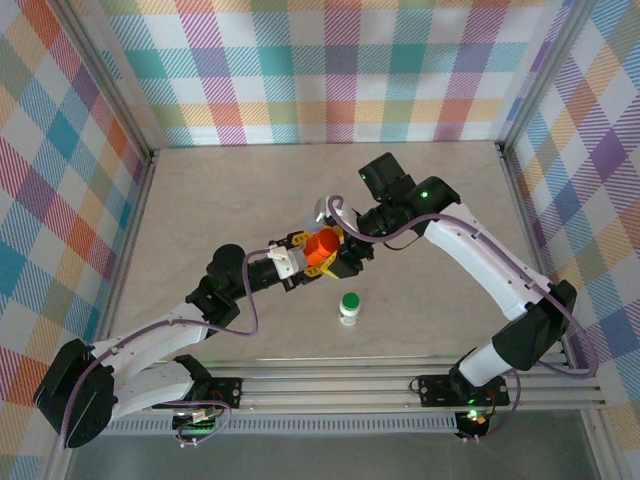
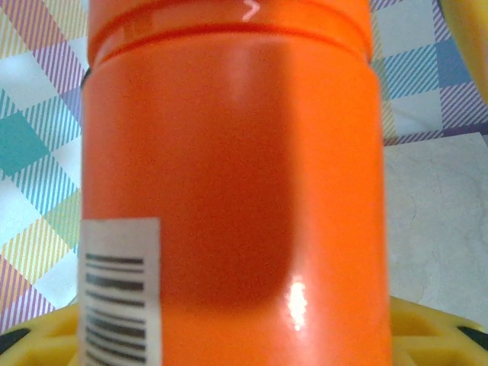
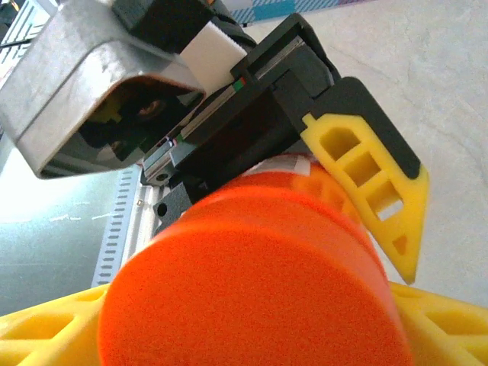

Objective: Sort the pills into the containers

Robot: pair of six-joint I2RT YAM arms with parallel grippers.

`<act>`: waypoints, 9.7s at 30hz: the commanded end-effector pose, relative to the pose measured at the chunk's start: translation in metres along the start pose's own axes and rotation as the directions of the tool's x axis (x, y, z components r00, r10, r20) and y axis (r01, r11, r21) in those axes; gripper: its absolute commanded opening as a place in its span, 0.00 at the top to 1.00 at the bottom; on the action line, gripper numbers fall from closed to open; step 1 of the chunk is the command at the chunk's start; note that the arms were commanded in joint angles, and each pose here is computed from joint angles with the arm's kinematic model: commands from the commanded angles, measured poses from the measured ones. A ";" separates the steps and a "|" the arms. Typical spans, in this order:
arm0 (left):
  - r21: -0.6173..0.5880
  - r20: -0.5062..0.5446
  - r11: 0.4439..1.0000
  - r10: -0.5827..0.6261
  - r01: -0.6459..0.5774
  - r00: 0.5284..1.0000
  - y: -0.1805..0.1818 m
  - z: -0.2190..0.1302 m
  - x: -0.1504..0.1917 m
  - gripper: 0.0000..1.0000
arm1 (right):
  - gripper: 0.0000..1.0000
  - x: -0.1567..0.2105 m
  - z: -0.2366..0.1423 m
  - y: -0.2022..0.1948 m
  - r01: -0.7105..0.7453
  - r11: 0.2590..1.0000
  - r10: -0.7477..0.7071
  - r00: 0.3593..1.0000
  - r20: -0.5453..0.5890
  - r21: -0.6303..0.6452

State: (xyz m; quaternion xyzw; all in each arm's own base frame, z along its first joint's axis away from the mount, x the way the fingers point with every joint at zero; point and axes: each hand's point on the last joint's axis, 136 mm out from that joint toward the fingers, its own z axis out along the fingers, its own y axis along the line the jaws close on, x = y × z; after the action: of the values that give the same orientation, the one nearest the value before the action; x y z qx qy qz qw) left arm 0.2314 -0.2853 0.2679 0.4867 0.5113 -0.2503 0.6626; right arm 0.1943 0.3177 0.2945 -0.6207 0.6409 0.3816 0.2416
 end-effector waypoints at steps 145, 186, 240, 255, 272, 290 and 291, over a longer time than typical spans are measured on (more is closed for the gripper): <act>-0.882 0.218 0.141 -0.724 0.449 0.655 0.156 -0.110 0.116 0.00 | 0.26 0.021 -0.080 -0.321 -0.613 0.480 0.440 0.787 0.432 0.628; -0.881 0.082 -0.064 -0.996 0.468 0.018 0.172 -0.014 0.292 0.34 | 0.51 0.190 0.071 -0.302 -0.725 0.455 0.693 0.653 0.306 0.518; -0.558 -0.072 -0.023 -0.995 0.829 -0.076 0.157 0.053 0.257 0.54 | 0.54 0.219 0.090 -0.287 -0.756 0.432 0.764 0.597 0.246 0.493; -0.495 -0.176 0.107 -0.984 0.862 0.021 0.157 0.064 0.256 0.39 | 0.54 0.221 0.092 -0.286 -0.753 0.442 0.766 0.599 0.231 0.488; -0.481 -0.157 0.116 -0.987 0.869 0.045 0.185 0.087 0.257 0.36 | 0.54 0.226 0.095 -0.285 -0.754 0.440 0.778 0.592 0.212 0.487; -0.409 -0.226 0.112 -0.974 0.906 0.019 0.168 0.098 0.248 0.43 | 0.53 0.232 0.097 -0.286 -0.762 0.416 0.796 0.569 0.206 0.496; -0.411 -0.229 0.113 -0.973 0.904 0.017 0.167 0.097 0.248 0.44 | 0.53 0.233 0.097 -0.285 -0.763 0.414 0.799 0.566 0.204 0.496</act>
State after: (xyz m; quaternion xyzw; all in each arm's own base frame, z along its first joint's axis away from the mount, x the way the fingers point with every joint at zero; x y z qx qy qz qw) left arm 0.5091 -0.2582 0.1033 -0.0017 0.8584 -0.4561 0.2349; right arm 0.4524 0.2775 0.0367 -0.1766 0.9210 0.2508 0.2402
